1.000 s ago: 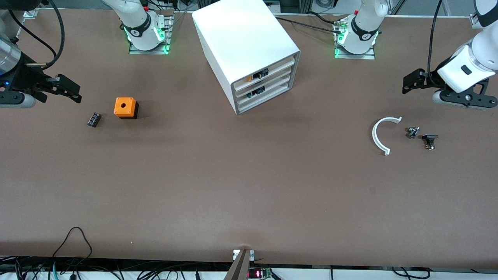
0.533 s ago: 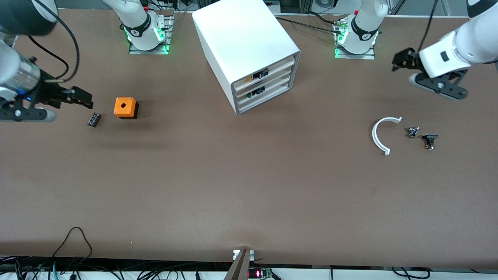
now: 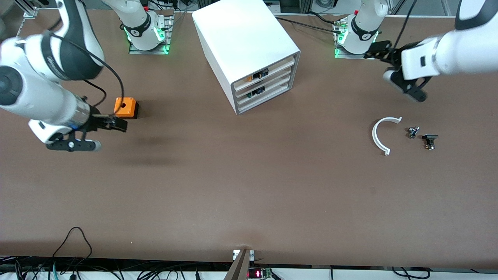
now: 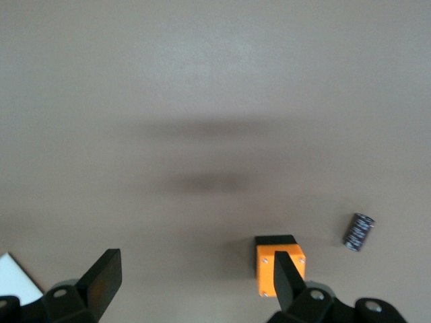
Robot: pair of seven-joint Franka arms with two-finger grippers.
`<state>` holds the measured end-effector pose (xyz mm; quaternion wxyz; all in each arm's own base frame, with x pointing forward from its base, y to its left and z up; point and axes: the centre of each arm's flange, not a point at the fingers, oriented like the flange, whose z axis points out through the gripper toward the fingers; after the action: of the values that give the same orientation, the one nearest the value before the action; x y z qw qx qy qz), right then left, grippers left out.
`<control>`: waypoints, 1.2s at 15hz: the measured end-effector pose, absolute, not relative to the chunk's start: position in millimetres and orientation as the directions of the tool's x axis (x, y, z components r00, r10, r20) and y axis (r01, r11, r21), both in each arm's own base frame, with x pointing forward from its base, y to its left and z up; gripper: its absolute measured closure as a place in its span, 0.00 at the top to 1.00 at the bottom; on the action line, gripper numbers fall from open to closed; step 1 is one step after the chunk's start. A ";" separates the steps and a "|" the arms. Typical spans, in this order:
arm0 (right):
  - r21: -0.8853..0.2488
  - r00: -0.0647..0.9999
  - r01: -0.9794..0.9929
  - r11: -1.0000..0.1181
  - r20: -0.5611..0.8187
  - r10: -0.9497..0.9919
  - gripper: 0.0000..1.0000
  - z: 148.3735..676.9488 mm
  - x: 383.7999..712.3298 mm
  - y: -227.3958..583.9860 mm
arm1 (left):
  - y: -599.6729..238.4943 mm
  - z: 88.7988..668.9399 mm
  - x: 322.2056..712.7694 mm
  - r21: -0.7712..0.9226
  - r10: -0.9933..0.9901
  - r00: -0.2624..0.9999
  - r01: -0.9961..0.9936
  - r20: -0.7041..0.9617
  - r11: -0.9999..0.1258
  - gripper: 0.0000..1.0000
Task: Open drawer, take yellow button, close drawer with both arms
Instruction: 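Move the left gripper to the drawer handle while the right gripper approaches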
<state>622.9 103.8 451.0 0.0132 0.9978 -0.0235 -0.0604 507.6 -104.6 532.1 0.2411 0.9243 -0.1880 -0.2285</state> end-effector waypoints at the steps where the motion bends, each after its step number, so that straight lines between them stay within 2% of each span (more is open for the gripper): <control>1: 0.029 0.992 -0.054 -0.998 -0.116 -0.057 1.00 442.8 625.9 109.8 | -108.7 519.4 514.7 0.577 -0.460 0.824 -0.209 -0.330 -0.790 0.98; 4: 0.035 0.989 -0.100 -0.994 -0.109 -0.103 1.00 420.4 630.9 144.7 | -117.9 485.2 528.9 0.671 -0.461 0.840 -0.167 -0.287 -0.722 0.96; 7: 0.044 0.981 -0.164 -0.985 -0.100 -0.168 1.00 412.8 632.4 185.3 | -127.4 447.2 526.8 0.769 -0.481 0.855 -0.174 -0.191 -0.615 0.89; 13: 0.049 0.959 -0.268 -0.962 -0.084 -0.271 1.00 413.0 633.5 213.5 | -163.9 380.6 500.7 0.871 -0.481 0.874 -0.182 -0.070 -0.457 0.87; 18: 0.035 0.929 -0.361 -0.932 -0.071 -0.363 1.00 412.3 637.4 250.3 | -210.8 338.0 469.5 0.897 -0.457 0.890 -0.195 -0.009 -0.397 0.85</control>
<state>637.4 250.3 412.3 0.0105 0.9820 -0.1844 -0.0382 469.5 -210.8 338.0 0.5123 0.8260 -0.1971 -0.1278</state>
